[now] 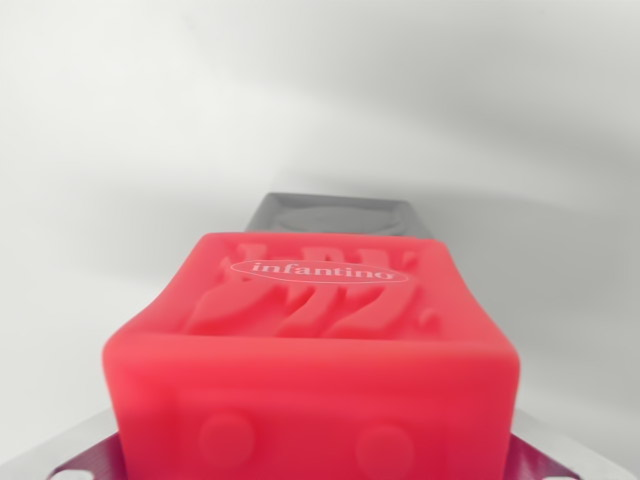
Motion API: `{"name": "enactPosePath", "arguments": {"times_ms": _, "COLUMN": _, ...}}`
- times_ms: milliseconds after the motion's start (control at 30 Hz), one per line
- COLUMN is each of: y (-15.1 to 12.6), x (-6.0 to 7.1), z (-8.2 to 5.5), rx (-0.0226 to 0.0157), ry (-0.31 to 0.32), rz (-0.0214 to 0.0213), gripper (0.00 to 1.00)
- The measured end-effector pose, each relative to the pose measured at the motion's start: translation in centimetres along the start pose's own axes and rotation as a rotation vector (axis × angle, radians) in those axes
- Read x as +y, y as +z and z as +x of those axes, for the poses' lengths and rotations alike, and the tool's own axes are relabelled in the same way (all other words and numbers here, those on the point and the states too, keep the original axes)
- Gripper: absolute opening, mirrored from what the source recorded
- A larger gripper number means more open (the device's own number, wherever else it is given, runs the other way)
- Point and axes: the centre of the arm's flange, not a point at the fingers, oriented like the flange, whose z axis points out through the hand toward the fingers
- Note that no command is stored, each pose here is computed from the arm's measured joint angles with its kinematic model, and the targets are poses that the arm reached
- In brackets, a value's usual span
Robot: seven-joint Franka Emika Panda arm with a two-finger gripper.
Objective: Destack cube
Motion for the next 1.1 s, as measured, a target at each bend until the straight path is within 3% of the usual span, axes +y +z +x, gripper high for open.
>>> {"name": "enactPosePath", "arguments": {"times_ms": 400, "y": -3.7, "x": 0.0, "z": 0.1, "rx": 0.0044, "ry": 0.001, "rz": 0.0020, "gripper": 0.00}}
{"name": "enactPosePath", "arguments": {"times_ms": 500, "y": -4.1, "x": 0.0, "z": 0.2, "rx": 0.0064, "ry": 0.003, "rz": 0.0048, "gripper": 0.00}}
{"name": "enactPosePath", "arguments": {"times_ms": 700, "y": -3.7, "x": 0.9, "z": 1.0, "rx": 0.0018, "ry": 0.020, "rz": 0.0000, "gripper": 0.00}}
{"name": "enactPosePath", "arguments": {"times_ms": 1100, "y": -3.8, "x": 2.2, "z": 2.7, "rx": 0.0040, "ry": 0.049, "rz": 0.0013, "gripper": 0.00}}
